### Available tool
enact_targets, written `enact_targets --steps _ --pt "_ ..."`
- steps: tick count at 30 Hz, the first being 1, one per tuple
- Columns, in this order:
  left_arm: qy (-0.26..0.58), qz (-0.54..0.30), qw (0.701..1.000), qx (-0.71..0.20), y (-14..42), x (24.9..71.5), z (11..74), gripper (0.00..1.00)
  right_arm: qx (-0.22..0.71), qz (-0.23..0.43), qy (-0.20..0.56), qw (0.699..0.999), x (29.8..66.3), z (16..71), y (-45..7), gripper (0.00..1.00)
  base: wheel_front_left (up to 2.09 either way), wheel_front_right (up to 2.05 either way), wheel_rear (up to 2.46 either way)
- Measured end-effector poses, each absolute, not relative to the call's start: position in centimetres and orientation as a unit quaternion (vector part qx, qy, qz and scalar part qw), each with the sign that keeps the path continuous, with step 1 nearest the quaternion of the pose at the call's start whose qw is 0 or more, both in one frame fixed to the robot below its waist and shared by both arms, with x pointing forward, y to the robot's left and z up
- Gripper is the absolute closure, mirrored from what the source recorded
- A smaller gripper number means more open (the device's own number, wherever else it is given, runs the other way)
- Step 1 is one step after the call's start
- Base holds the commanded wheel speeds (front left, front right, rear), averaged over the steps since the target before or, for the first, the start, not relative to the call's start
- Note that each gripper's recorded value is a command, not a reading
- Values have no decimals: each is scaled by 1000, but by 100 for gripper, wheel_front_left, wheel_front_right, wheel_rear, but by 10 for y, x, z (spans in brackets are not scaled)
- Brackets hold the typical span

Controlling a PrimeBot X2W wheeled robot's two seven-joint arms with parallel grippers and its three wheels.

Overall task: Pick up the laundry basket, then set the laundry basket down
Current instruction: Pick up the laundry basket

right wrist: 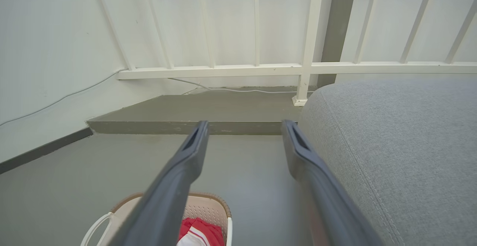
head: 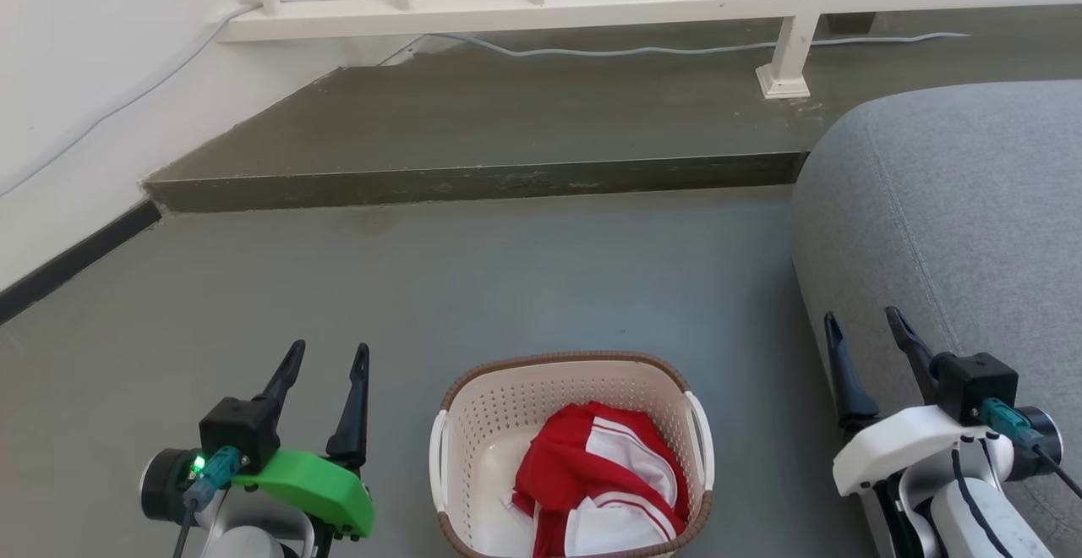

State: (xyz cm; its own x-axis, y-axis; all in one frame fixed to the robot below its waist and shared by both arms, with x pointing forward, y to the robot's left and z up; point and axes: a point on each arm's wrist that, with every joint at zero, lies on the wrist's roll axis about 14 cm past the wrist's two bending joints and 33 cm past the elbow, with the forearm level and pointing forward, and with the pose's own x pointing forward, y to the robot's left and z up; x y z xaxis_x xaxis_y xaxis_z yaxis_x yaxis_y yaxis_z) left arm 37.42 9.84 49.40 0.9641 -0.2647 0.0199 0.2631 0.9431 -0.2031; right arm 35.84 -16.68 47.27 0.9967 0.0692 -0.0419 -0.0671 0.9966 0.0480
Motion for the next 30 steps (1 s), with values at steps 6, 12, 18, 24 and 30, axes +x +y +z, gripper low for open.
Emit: enact_targets --steps 6,12,18,24,30 --pt "13 -143 985 -97 93 374 488 0 25 30 42 998 354 460 -169 0 0 0 0" --pt "30 -150 983 -97 88 378 475 0 26 25 62 997 357 447 -172 0 0 0 0" --pt "38 -153 983 -98 86 400 468 0 31 30 91 995 369 427 -168 0 0 0 0" --pt "51 -159 981 -100 82 419 455 0 33 36 114 992 385 410 -165 0 0 0 0" --pt "74 -165 978 -103 79 437 435 0 39 44 132 989 405 392 -158 0 0 0 0"
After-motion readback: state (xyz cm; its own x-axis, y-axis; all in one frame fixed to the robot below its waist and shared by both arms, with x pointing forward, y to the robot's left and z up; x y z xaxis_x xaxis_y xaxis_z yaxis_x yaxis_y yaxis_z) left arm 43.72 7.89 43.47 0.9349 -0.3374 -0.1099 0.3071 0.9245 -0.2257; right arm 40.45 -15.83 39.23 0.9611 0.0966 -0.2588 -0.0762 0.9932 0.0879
